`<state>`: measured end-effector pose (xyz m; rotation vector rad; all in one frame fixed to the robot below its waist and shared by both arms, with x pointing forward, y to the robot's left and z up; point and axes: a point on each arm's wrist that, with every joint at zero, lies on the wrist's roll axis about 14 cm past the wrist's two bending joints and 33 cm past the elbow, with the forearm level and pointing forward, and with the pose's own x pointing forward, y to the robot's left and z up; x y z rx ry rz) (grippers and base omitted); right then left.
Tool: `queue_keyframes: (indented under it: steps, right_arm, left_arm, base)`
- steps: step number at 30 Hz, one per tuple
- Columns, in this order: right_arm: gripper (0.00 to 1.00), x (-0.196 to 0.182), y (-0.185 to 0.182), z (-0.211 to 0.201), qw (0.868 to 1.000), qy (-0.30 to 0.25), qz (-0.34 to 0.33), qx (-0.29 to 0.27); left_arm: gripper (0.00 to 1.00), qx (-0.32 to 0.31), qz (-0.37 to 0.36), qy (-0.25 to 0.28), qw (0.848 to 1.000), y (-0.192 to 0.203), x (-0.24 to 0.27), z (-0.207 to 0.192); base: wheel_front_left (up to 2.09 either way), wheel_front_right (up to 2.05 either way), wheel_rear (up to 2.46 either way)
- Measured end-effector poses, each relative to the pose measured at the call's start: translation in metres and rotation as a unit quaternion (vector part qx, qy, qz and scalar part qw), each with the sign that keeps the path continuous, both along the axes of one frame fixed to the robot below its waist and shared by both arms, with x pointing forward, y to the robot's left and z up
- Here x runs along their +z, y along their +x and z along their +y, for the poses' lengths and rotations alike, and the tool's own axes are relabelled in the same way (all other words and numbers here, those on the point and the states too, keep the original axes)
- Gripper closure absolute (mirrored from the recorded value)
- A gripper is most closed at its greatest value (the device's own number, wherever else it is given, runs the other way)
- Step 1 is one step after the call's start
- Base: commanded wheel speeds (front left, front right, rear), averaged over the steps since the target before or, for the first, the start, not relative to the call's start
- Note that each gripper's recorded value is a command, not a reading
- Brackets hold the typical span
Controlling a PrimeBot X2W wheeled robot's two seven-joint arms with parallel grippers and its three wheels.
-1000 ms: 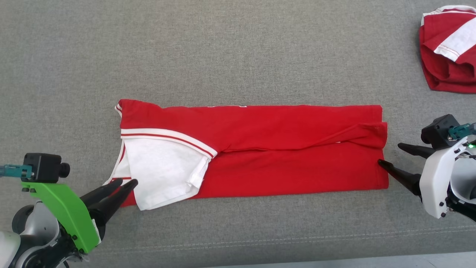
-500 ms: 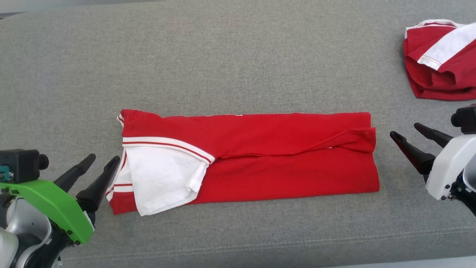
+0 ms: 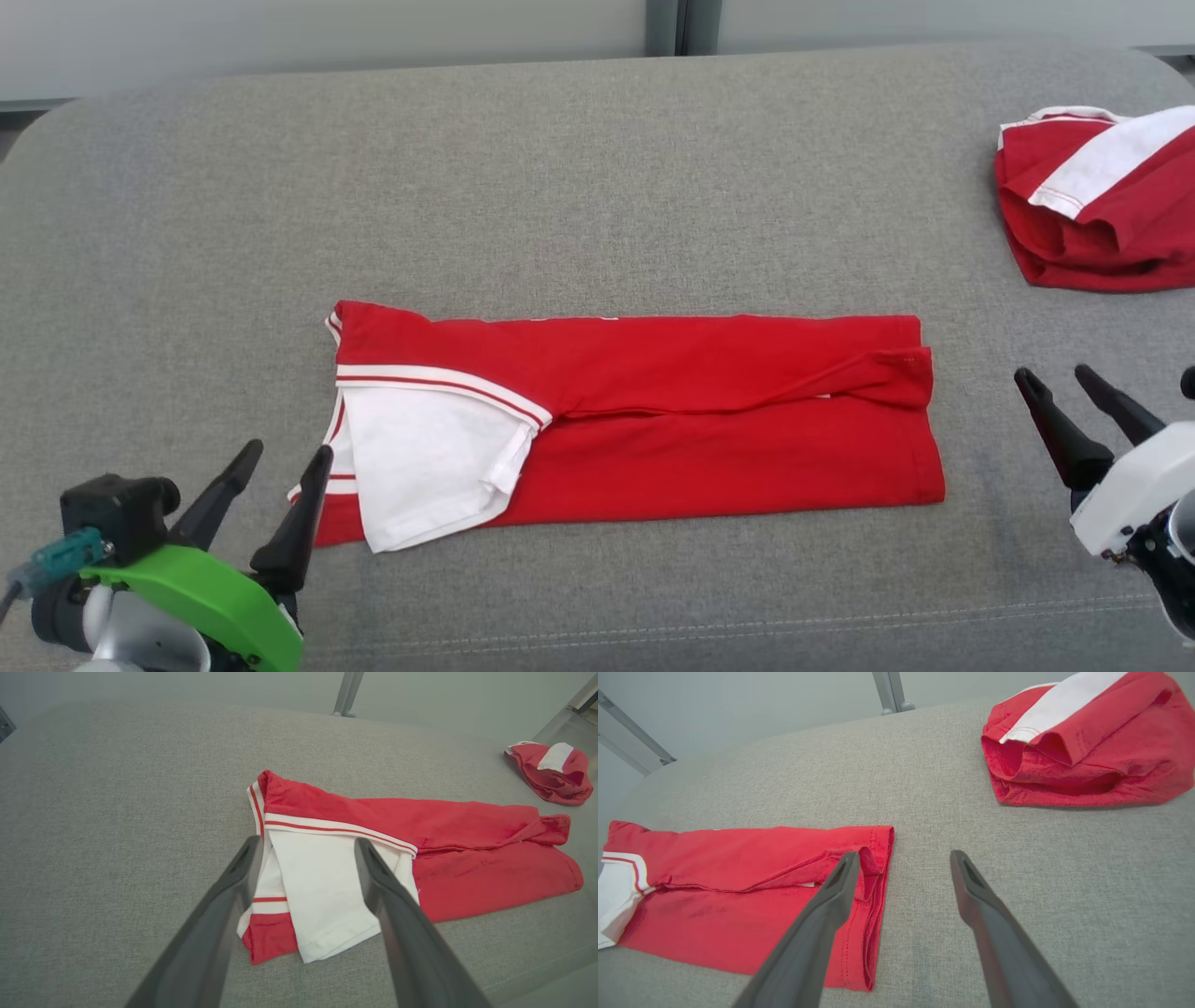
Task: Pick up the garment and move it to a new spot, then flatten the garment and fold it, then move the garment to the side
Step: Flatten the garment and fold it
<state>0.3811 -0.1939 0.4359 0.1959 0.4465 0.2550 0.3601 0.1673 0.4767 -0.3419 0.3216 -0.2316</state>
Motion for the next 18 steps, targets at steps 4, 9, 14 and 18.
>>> queue_keyframes:
  steps: [4, 9, 14, 18]
  right_arm:
    - [0.0, -0.008, -0.016, -0.007, 0.999, 0.027, 0.01, -0.036]
    - [0.0, -0.01, -0.021, -0.006, 0.996, 0.063, 0.019, -0.065]
    - [0.0, -0.011, -0.01, 0.002, 0.994, 0.081, 0.034, -0.065]
    - [0.0, -0.012, 0.007, 0.008, 0.993, 0.082, 0.059, -0.055]
  left_arm:
    - [0.0, 0.013, -0.027, 0.002, 1.0, -0.011, 0.003, -0.005]
    - [0.0, 0.025, -0.043, 0.0, 0.999, -0.027, 0.004, -0.006]
    - [0.0, 0.03, -0.042, -0.003, 0.999, -0.039, 0.0, -0.01]
    - [0.0, 0.035, -0.033, -0.007, 0.999, -0.044, -0.006, -0.012]
  base:
    - [0.0, 0.0, 0.0]
    - [0.0, 0.0, 0.0]
    - [0.0, 0.0, 0.0]
    - [0.0, 0.0, 0.0]
